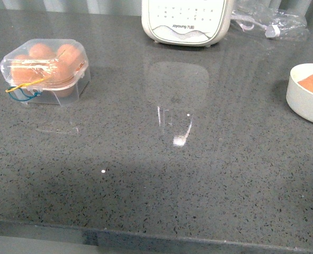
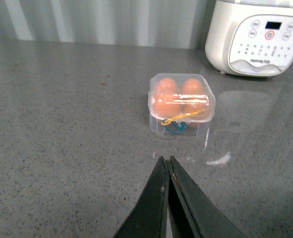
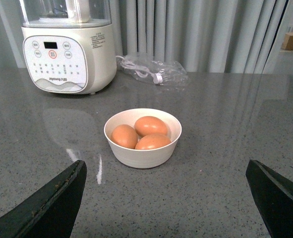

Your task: Put egg into box

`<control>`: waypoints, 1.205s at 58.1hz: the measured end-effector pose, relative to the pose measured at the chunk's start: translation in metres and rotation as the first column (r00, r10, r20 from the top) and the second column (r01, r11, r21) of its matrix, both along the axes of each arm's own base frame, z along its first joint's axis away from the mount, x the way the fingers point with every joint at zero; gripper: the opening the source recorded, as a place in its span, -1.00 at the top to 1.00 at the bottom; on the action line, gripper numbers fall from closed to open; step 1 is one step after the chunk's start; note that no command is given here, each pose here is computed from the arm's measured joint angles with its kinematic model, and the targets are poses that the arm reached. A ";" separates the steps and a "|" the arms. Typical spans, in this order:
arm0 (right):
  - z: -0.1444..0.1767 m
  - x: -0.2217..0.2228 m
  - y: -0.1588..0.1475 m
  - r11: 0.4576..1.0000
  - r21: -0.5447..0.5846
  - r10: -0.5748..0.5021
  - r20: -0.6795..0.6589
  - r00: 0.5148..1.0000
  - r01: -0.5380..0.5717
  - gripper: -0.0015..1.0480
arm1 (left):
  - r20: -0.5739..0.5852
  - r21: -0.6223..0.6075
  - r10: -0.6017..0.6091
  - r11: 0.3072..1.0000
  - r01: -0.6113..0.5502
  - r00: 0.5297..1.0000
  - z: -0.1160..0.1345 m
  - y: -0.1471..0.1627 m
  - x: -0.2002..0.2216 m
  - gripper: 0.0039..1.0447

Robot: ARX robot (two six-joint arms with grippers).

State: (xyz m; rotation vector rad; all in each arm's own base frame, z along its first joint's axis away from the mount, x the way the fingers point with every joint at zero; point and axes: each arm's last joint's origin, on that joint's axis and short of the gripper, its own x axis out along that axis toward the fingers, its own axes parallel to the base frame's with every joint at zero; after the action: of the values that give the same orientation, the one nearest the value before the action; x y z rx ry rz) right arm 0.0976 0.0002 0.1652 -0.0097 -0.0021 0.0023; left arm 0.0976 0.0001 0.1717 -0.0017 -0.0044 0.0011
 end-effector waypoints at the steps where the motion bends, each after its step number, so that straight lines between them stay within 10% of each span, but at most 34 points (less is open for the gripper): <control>1: 0.000 0.000 0.000 1.000 0.000 0.000 0.000 1.000 0.000 -0.86 | 0.011 0.000 0.000 1.000 0.000 1.000 0.001 0.000 -0.001 0.94; 31: 0.000 0.000 0.000 1.000 0.000 0.000 0.000 1.000 0.000 -0.86 | 0.022 0.000 0.000 1.000 0.000 1.000 0.002 0.000 -0.002 0.93; 59: 0.000 0.000 0.000 1.000 0.000 0.000 0.000 1.000 0.000 -0.86 | 0.022 0.000 0.000 1.000 0.000 1.000 0.002 0.000 -0.002 -0.84; 70: 0.000 0.000 0.000 1.000 0.000 0.000 0.000 1.000 0.000 -0.86 | 0.022 0.000 0.000 1.000 0.000 1.000 0.002 0.000 -0.002 -0.88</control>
State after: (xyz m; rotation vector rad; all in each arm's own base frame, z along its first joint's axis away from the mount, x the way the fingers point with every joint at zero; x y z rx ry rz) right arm 0.0976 0.0002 0.1652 -0.0101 -0.0021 0.0023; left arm 0.0961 0.0000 0.1732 -0.0021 -0.0261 0.0007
